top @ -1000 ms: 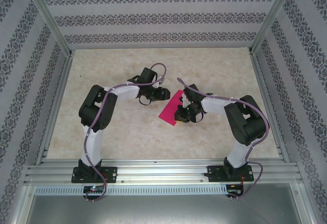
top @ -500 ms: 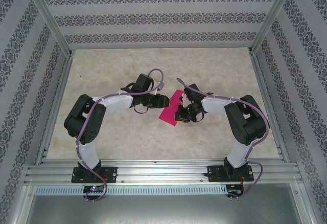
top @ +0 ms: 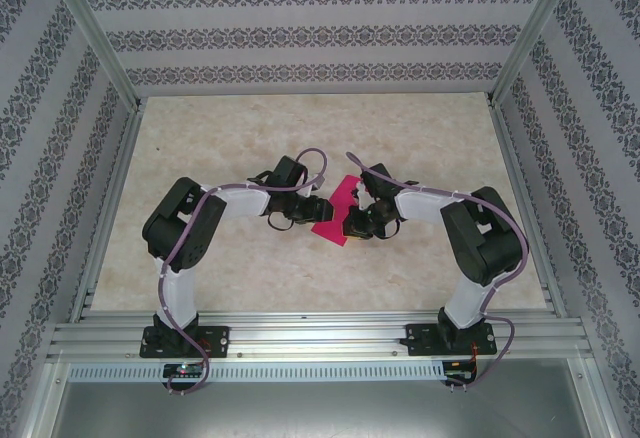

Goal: Fold a paper plane with a square sheet of paper (fold left side to right side)
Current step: Hold the square sheet of paper at the center of the table, then fold the square sheet of paper in half at the center of the table.

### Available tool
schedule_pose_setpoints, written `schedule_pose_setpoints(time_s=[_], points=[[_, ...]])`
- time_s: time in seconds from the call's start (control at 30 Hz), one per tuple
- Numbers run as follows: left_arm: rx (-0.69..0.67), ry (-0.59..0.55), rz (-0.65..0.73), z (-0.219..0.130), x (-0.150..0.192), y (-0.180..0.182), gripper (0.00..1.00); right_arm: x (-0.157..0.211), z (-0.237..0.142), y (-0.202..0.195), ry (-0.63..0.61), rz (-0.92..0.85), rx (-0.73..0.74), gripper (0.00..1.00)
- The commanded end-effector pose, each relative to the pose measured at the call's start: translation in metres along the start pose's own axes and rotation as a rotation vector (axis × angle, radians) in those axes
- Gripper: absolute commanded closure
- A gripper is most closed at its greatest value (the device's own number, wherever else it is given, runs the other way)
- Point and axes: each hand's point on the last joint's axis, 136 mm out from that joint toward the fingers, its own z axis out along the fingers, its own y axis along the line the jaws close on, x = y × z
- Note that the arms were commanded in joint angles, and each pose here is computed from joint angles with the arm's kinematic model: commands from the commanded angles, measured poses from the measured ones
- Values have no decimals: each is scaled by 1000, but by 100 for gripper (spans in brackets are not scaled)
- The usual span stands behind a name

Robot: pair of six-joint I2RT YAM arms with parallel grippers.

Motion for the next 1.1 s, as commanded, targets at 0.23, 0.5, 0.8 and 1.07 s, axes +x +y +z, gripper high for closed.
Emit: schedule_pose_setpoints(time_s=[0.23, 0.5, 0.8, 1.07], points=[[-122, 76, 13, 15, 30, 24, 55, -82, -73, 33, -308, 91, -141, 88], [-158, 83, 19, 18, 35, 26, 55, -126, -52, 50, -345, 138, -149, 91], [-186, 96, 24, 21, 40, 29, 55, -132, -10, 55, -274, 149, -142, 91], [-196, 100, 20, 21, 43, 31, 55, -133, 15, 35, -254, 163, -80, 91]])
